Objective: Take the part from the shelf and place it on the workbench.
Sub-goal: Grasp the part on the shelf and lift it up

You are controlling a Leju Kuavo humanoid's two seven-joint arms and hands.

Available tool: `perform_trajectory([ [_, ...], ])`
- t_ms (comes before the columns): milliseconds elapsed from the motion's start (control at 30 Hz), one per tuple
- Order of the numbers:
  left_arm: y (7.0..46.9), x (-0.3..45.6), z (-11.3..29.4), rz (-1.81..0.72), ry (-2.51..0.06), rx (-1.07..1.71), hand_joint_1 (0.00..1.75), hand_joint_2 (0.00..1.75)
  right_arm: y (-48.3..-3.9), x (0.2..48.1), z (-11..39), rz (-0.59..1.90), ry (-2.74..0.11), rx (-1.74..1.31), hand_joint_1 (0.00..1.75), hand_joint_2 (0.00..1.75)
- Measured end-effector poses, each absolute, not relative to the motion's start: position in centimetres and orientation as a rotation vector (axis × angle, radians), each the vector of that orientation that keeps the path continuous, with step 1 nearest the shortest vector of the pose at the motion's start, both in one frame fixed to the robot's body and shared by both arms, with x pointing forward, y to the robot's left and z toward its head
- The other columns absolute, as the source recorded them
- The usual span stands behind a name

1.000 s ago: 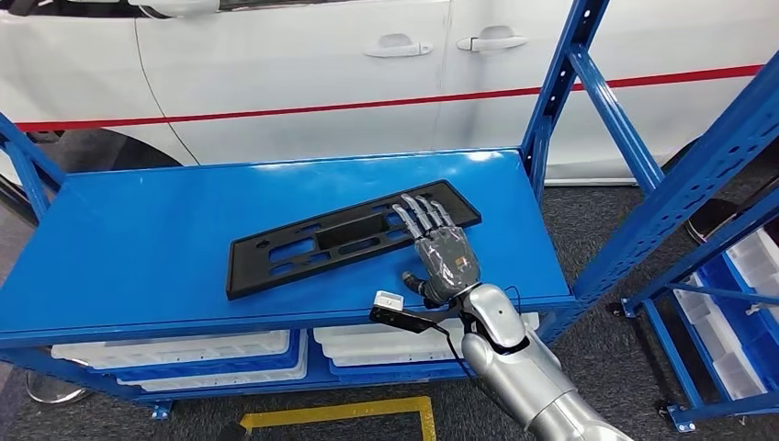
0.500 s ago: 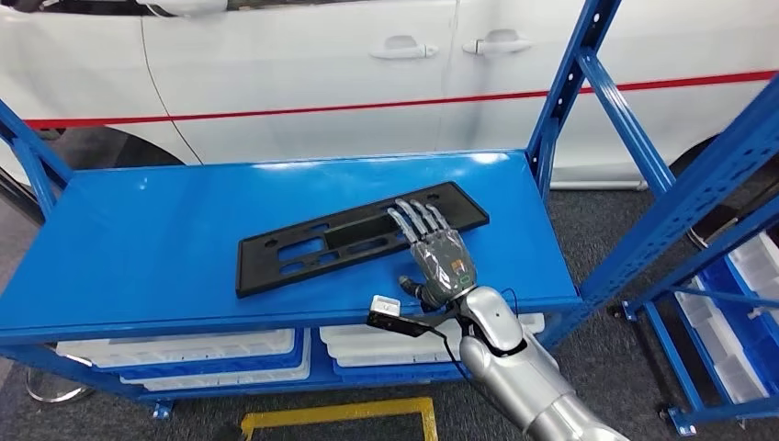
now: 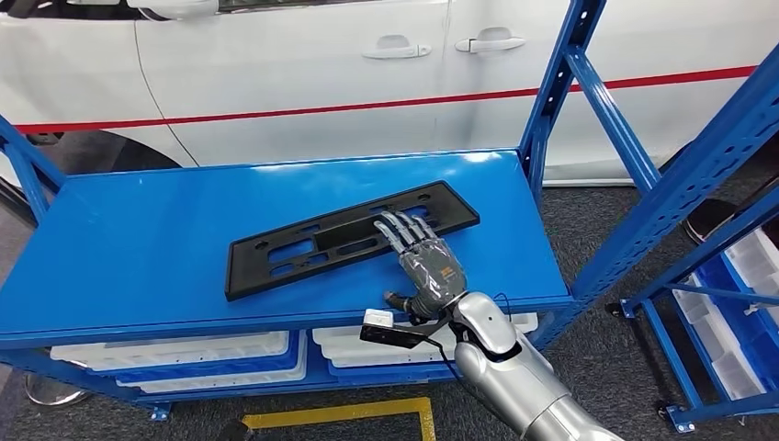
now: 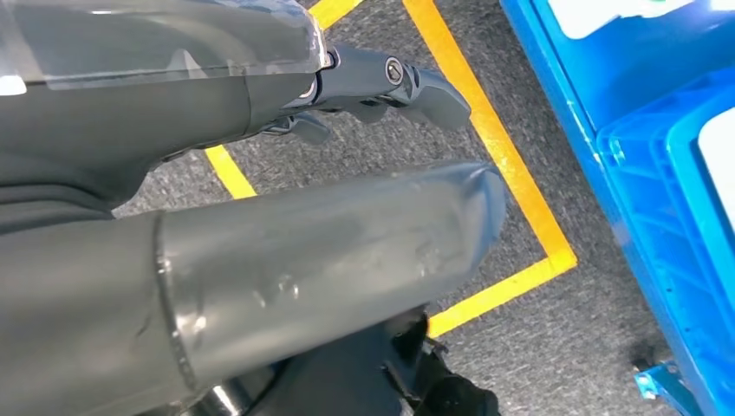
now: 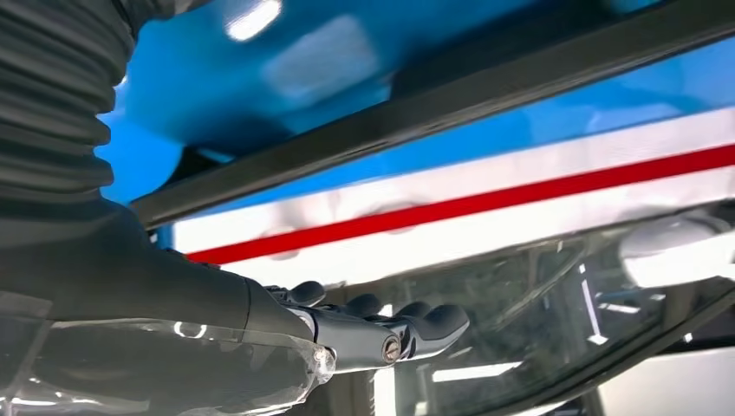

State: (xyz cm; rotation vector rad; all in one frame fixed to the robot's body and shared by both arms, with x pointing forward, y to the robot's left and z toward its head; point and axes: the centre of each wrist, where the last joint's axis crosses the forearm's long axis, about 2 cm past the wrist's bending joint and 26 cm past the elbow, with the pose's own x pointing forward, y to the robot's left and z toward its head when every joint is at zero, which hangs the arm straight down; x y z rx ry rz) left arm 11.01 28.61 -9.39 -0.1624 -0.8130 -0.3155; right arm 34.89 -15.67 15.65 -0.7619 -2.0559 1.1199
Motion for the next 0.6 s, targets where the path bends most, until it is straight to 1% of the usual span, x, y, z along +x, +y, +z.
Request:
perform_trajectory([
  [333, 28.64, 11.45, -9.28, -0.328, -0.831, -0.164, 0.0, 0.0, -15.8, 34.87, 15.51, 1.222, -2.066, -0.758, 0.0, 0.0],
  [600, 28.59, 11.54, -9.25, -0.333, -0.836, -0.167, 0.0, 0.0, -15.88, 34.92, 15.55, 1.251, -2.064, -0.776, 0.0, 0.0],
])
